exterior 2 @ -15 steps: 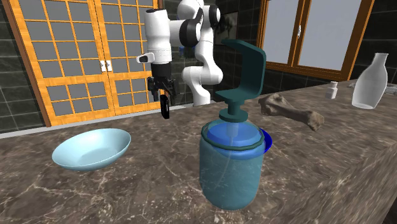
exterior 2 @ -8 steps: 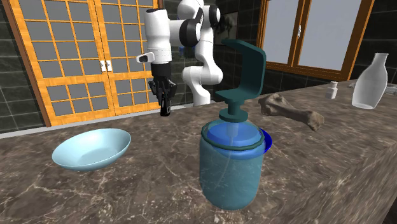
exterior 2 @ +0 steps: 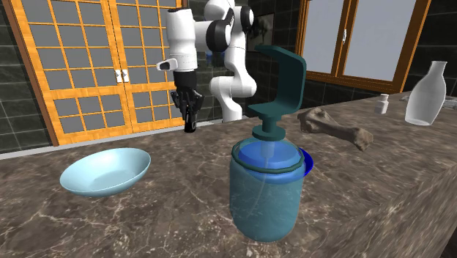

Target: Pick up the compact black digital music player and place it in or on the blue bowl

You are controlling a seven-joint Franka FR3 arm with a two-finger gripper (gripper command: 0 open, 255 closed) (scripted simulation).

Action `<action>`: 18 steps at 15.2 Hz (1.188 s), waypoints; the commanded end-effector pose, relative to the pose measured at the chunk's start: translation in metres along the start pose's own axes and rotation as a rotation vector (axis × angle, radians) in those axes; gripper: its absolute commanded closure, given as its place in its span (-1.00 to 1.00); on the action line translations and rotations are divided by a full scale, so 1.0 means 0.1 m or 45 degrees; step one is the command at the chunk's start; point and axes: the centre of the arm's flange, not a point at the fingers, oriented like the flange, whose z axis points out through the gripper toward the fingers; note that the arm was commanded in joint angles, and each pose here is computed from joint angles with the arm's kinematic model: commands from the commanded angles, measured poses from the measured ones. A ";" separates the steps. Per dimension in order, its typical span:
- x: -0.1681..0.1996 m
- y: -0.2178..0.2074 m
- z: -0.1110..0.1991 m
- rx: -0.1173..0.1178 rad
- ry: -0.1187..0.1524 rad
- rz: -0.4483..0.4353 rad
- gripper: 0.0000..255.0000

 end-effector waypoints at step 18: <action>-0.02 -0.02 -0.99 0.000 -0.001 0.000 1.00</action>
